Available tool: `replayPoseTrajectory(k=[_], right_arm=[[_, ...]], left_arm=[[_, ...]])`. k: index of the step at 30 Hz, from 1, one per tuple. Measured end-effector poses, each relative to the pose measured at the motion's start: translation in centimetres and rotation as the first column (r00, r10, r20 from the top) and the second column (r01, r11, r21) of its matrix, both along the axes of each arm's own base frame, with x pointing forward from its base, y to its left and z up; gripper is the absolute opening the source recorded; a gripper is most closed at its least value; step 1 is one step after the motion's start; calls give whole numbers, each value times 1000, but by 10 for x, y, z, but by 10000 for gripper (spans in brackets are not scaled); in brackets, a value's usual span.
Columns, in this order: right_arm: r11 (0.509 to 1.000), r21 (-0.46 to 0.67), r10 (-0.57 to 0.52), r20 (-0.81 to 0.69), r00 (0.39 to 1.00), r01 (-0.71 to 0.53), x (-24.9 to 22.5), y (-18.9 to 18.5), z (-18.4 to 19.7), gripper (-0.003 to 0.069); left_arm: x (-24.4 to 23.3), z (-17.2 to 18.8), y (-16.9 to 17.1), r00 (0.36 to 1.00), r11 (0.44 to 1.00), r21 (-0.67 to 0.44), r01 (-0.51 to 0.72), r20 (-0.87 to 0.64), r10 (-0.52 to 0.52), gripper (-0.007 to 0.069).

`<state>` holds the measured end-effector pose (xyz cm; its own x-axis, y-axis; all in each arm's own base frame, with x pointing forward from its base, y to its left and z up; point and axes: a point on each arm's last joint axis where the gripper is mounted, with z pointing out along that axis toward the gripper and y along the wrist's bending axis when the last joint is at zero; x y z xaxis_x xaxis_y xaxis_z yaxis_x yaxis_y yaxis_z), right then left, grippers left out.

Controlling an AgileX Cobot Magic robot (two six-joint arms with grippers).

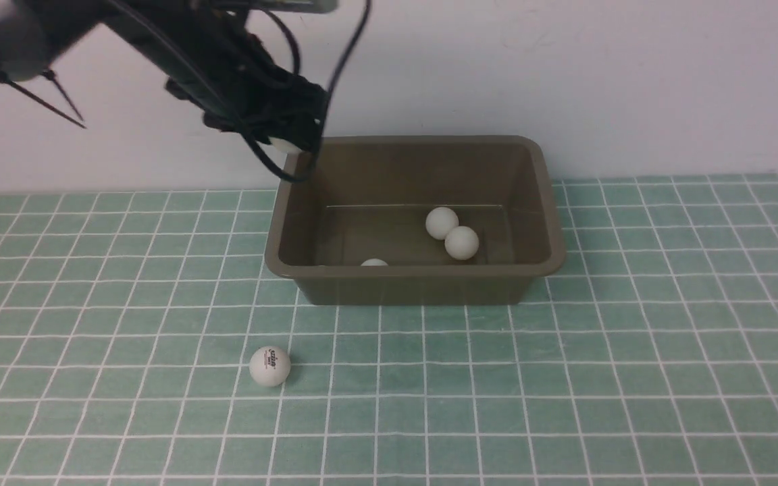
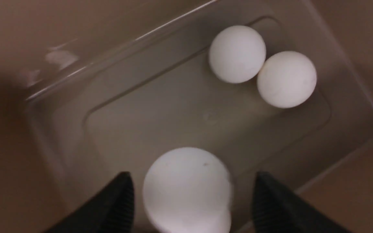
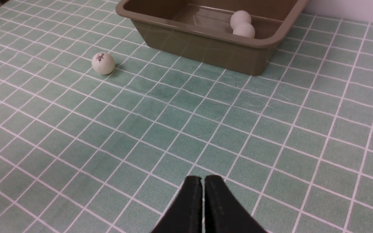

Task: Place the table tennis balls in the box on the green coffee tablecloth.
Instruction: 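Drop the ball into the bin, then reach for and grasp a ping pong ball on the table beside the basket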

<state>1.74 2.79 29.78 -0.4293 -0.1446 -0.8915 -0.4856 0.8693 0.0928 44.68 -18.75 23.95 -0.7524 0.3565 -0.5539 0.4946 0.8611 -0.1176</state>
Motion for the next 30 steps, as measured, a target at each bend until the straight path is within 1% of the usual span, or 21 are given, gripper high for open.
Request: replayPoseTrajectory(k=[3, 4, 7, 8, 10, 12, 14, 17, 21, 24, 27, 30], right_arm=[[1000, 0, 0, 0, 1000, 0, 0, 0, 0, 1], [1000, 0, 0, 0, 1000, 0, 0, 0, 0, 1], [1000, 2, 1, -1, 1000, -1, 0, 0, 0, 1], [1000, 2, 1, -1, 1000, -1, 0, 0, 0, 1], [1000, 3, 1, -1, 1000, -1, 0, 0, 0, 1], [1000, 4, 2, -1, 1000, -2, 0, 0, 0, 1], [1000, 4, 2, -1, 1000, -2, 0, 0, 0, 1], [1000, 3, 2, -2, 1000, -2, 0, 0, 0, 1], [1000, 3, 2, -2, 1000, -2, 0, 0, 0, 1], [1000, 3, 2, -2, 1000, -2, 0, 0, 0, 1], [1000, 3, 2, -2, 1000, -2, 0, 0, 0, 1], [1000, 3, 2, -2, 1000, -2, 0, 0, 0, 1]], left_arm=[[2, -13, -10, 1000, 1000, 4, 17, 11, -17, 483], [2, -15, -13, 1000, 1000, 4, 22, 14, -22, 524], [1, -12, -14, 999, 999, 15, 36, 7, -36, 573], [-2, -5, -13, 999, 998, 30, 51, -14, -50, 586], [-13, 23, -4, 993, 991, 93, 91, -88, -83, 580], [-23, 51, 7, 990, 984, 146, 103, -110, -87, 549], [-31, 78, 20, 996, 984, 165, 61, -70, -50, 516], [-43, 100, 33, 999, 988, 156, 8, -48, 0, 478], [-64, 109, 44, 998, 989, 148, -20, -60, 30, 453], [-84, 105, 51, 993, 987, 157, -21, -108, 38, 436], [-105, 101, 57, 988, 986, 165, -17, -149, 41, 436], [-128, 80, 66, 972, 981, 196, -4, -228, 50, 436]])
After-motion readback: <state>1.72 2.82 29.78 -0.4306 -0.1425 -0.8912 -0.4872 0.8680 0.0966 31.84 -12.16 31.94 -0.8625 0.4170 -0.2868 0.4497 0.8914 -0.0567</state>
